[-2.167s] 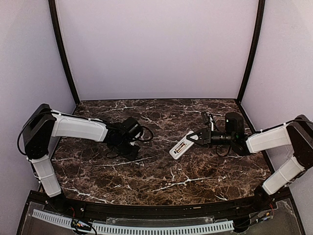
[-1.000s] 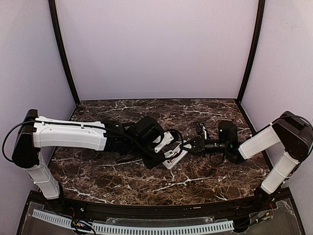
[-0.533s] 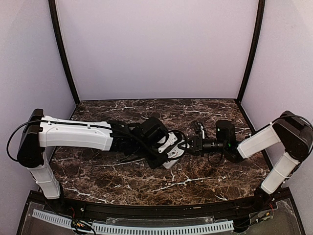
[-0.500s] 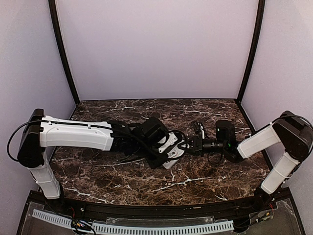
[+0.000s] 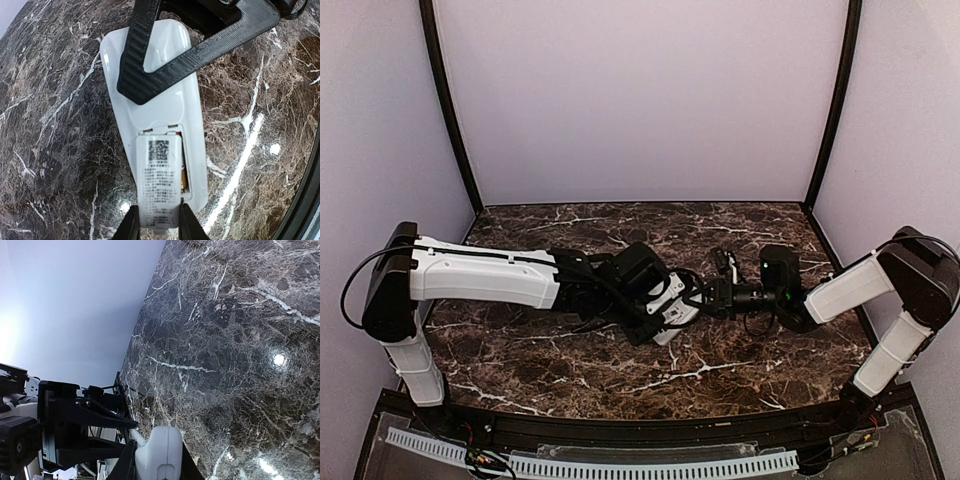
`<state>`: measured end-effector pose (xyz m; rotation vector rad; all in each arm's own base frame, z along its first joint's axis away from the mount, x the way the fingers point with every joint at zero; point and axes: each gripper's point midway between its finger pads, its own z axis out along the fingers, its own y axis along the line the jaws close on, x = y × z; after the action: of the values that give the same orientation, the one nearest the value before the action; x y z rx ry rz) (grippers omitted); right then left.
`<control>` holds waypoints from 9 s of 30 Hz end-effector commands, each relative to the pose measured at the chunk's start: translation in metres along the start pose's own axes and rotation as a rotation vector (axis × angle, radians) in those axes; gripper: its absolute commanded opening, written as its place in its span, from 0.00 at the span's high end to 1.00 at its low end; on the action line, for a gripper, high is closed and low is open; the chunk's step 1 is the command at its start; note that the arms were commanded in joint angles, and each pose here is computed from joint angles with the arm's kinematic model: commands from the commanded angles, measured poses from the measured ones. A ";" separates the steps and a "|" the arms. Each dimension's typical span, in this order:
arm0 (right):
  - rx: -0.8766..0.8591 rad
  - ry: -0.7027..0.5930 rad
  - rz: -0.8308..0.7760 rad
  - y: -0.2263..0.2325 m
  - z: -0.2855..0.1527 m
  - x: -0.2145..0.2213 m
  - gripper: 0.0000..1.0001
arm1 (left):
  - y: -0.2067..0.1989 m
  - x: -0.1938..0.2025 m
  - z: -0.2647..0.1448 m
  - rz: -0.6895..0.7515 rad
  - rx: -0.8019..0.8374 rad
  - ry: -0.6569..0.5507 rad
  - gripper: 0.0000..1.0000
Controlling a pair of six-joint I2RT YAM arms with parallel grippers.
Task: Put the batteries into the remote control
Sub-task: Load the battery cover onto the remote control without the battery cover, then press the battery cover on the remote control without the battery cover, then pass from the right arm to the left
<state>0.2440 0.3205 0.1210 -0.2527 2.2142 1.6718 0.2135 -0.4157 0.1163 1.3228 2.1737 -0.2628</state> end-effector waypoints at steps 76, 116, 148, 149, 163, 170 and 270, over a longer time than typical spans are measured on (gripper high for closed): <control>-0.136 -0.058 -0.046 0.040 -0.004 -0.013 1.00 | 0.014 -0.002 0.006 -0.114 0.048 0.051 0.54; -0.221 0.163 -0.045 0.059 -0.008 0.016 1.00 | -0.019 -0.015 -0.110 0.334 0.153 -0.474 0.40; -0.309 0.211 -0.156 0.089 -0.009 0.021 1.00 | -0.019 -0.016 -0.059 -0.140 0.393 -0.281 0.28; -0.312 0.211 -0.159 0.090 -0.009 0.021 1.00 | -0.018 -0.015 -0.057 -0.139 0.389 -0.277 0.29; -0.322 0.205 -0.156 0.094 -0.009 0.019 1.00 | -0.018 -0.005 -0.045 -0.129 0.373 -0.220 0.36; -0.340 0.204 -0.143 0.098 -0.011 0.019 1.00 | -0.013 0.004 -0.033 -0.117 0.334 -0.165 0.44; -0.067 0.007 -0.331 0.116 -0.019 -0.032 1.00 | 0.019 -0.049 -0.036 -0.035 -0.110 -0.282 0.20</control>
<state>0.2285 0.3269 0.2267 -0.5941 2.0374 1.5392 0.2271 -0.4309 0.1713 1.1337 1.9354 -0.3836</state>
